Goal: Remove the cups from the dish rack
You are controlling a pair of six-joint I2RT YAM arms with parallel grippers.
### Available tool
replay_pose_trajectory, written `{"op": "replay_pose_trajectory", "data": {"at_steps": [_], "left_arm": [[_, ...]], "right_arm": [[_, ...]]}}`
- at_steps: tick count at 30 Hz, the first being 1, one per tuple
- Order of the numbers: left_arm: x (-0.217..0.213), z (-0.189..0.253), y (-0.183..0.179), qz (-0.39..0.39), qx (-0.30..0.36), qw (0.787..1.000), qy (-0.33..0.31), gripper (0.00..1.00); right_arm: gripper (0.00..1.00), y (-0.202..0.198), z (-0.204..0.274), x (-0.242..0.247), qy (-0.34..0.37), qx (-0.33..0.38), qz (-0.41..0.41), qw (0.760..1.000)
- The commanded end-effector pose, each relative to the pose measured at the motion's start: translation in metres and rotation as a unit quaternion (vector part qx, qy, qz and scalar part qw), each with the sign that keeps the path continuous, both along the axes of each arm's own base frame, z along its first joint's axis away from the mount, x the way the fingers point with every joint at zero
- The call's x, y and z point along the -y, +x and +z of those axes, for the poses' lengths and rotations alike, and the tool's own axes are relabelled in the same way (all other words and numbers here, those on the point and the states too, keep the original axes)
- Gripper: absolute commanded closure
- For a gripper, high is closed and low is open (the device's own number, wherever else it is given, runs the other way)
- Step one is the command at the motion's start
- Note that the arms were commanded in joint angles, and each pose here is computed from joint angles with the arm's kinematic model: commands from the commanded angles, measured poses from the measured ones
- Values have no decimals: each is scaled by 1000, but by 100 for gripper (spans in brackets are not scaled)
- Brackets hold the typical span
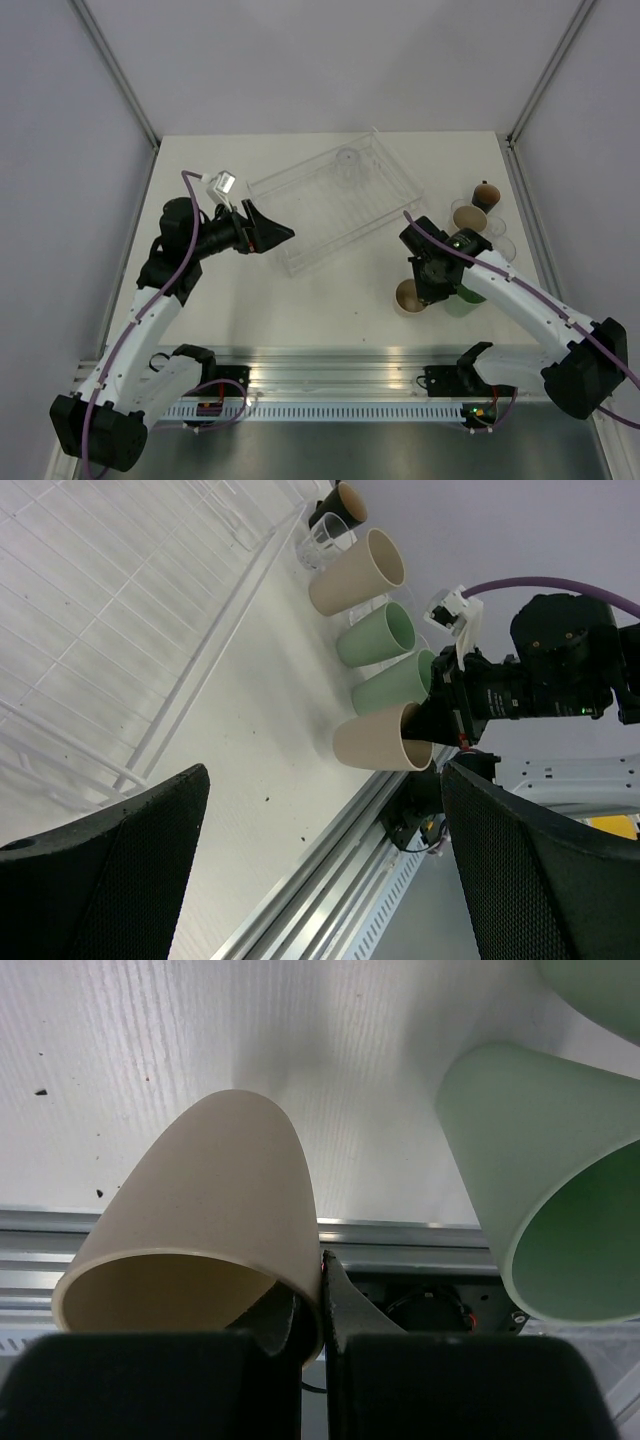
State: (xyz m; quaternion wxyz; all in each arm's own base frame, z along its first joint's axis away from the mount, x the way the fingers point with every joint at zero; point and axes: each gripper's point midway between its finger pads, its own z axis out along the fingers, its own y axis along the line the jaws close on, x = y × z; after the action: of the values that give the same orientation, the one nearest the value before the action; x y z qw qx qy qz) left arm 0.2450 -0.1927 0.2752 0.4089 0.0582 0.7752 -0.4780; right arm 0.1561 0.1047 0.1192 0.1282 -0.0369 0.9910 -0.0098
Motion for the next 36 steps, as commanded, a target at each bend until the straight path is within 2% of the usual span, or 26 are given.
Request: {"op": "replay_pose_trajectory", "data": {"at_steps": [1,8,17,26,29,30,31,36], "left_arm": [[1,1,-9,-23,24,999,11,0],[1,-7,-9,-24,14,999,14,0],[2,-14,-6,-28,1,999,17,0],[1,-18,-6,-27,2,999,21,0],[1,-18,-6,-25,3,999,21,0],[1,-18,-6,-25,4,999,21,0],[1,-19,-6,-26,2,999,22,0],[1,-18,-5,-25,3,999,22,0]], "right_arm": [[99,4,3,7,-17,-2,4,1000],[99,-1,-13,15,-37,-27,-6,999],[99,1,-22,21,-42,-27,-25,998],[92,5,-33,21,-44,-35,-30,998],[86,6,-31,22,-43,-30,-32,998],[83,7,-29,23,-44,-26,-36,998],[75,8,-26,23,-43,-20,-39,998],[64,9,-21,25,-40,-9,-45,998]]}}
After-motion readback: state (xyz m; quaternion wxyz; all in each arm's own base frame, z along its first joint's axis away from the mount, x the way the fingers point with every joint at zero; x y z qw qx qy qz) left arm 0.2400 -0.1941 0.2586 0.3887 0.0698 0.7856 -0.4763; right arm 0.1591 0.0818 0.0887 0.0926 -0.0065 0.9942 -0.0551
